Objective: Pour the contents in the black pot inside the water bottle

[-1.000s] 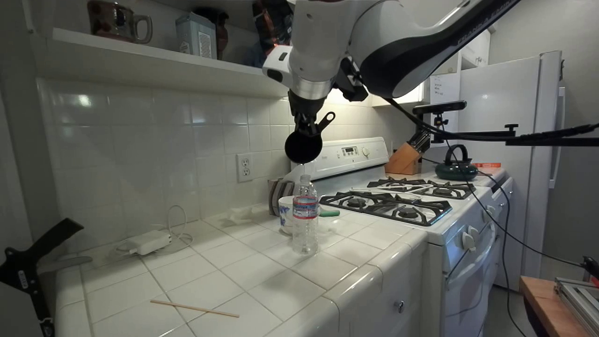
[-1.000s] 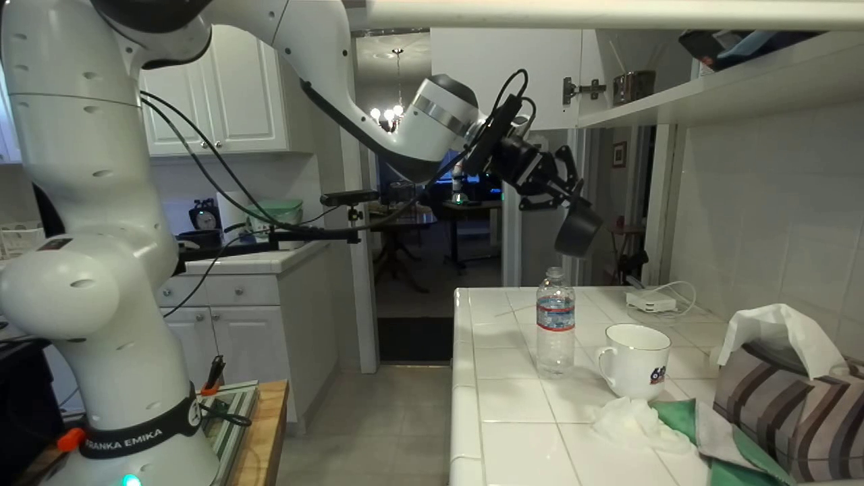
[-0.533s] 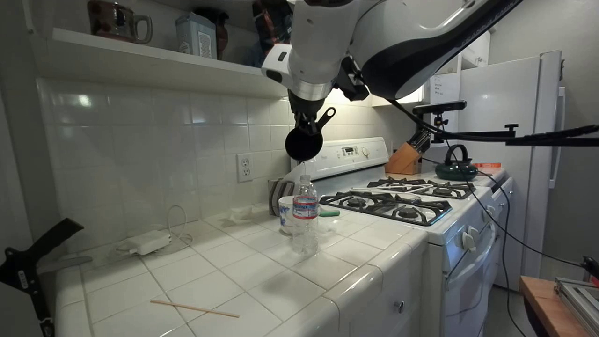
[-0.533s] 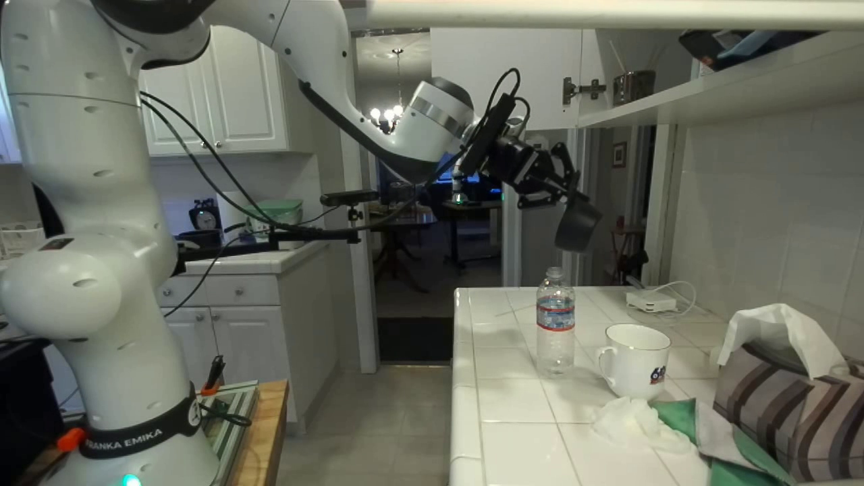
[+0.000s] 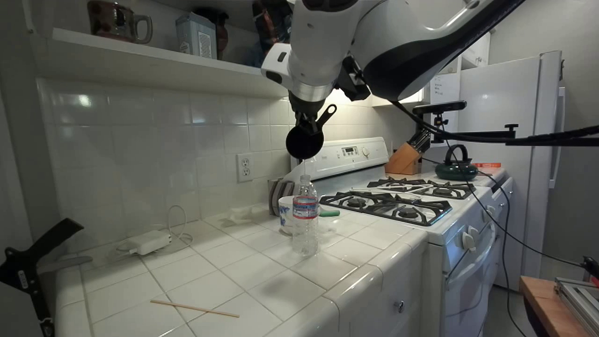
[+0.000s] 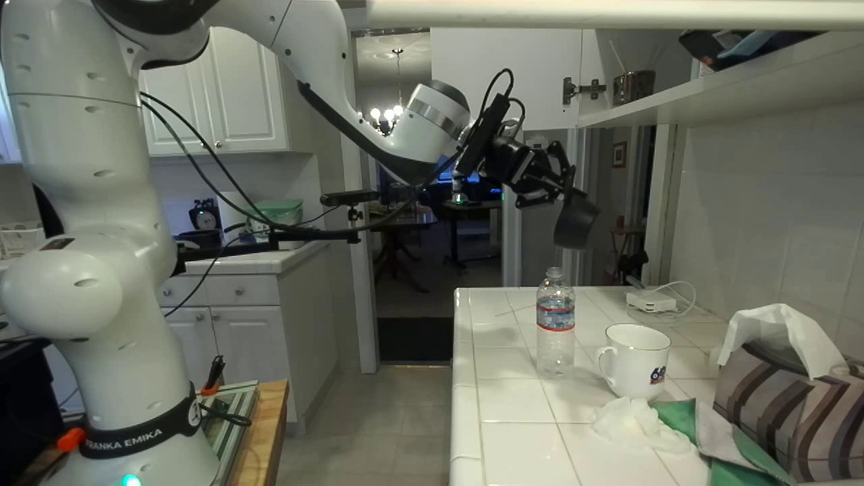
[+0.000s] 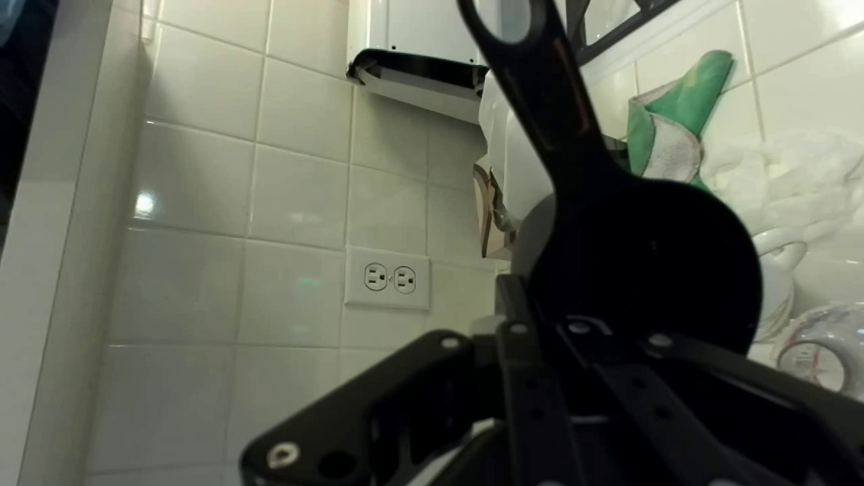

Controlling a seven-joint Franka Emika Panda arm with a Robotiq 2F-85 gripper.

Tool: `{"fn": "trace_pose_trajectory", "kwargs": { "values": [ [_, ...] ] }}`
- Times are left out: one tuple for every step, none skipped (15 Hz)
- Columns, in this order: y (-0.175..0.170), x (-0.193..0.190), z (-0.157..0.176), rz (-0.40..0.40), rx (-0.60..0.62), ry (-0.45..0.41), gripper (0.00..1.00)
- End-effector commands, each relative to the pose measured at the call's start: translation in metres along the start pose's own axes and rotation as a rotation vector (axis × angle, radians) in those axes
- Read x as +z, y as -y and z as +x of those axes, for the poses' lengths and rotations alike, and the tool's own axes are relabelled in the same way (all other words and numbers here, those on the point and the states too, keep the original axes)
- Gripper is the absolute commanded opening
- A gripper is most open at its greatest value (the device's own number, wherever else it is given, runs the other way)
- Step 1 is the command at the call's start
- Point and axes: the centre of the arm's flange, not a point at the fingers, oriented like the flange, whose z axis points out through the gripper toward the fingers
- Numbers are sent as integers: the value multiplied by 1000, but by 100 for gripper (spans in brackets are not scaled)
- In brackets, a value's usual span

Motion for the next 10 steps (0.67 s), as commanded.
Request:
{"fn": "trace_pose_trajectory", "kwargs": {
  "values": [
    [9,-9,-8,-58,-2,18,1],
    [10,-9,-8,-66,-3,22,1],
    [11,-10,-8,-73,-4,26,1],
    [12,-10,-8,-78,-6,29,1],
    [13,-10,-8,-87,-7,31,1],
    [13,-11,-7,-92,-9,33,1],
    [13,-11,-7,-98,-10,35,1],
    [13,-12,-7,-101,-10,38,1],
    [13,-13,-7,-105,-11,41,1],
    [14,-14,-6,-111,-12,44,1]
  ]
}}
